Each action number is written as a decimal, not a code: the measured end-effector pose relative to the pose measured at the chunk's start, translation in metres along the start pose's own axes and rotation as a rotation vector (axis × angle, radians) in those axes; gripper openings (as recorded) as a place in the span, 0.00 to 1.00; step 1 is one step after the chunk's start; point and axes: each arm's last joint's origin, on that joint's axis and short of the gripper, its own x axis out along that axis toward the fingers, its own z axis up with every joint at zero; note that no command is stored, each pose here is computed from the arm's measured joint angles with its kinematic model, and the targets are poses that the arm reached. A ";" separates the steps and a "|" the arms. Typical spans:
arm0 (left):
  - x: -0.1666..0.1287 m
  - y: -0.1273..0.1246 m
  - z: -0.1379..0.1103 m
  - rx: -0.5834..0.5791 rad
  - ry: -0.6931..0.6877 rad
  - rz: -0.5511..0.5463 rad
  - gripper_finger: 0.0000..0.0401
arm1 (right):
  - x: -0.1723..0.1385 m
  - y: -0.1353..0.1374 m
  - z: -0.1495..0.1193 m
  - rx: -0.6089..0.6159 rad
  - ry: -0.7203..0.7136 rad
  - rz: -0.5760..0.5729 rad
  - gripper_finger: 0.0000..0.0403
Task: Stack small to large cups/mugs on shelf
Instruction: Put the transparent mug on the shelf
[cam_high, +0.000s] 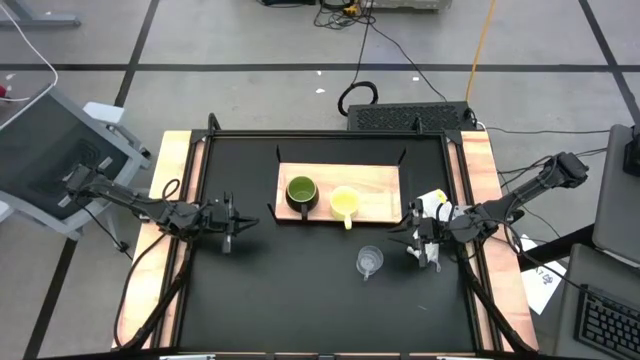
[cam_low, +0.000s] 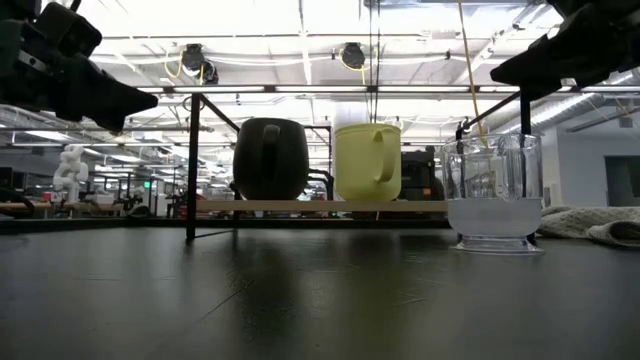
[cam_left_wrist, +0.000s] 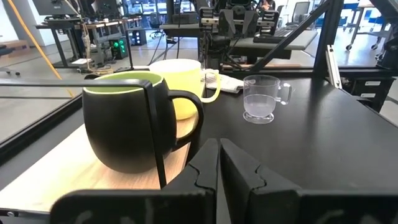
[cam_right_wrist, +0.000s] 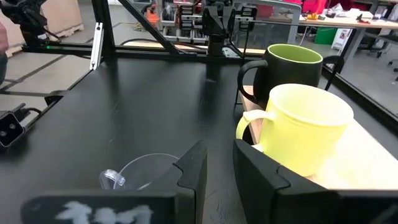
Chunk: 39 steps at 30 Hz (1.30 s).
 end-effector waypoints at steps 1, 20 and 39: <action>0.000 0.000 0.000 0.000 0.002 0.000 0.05 | 0.000 0.000 0.000 -0.006 0.001 0.000 0.17; 0.000 0.000 0.000 -0.002 0.002 0.000 0.05 | 0.000 0.000 -0.012 0.009 -0.067 0.054 0.17; 0.000 0.000 0.000 -0.031 0.001 0.000 0.05 | -0.004 0.015 0.034 -0.156 -0.233 0.170 0.17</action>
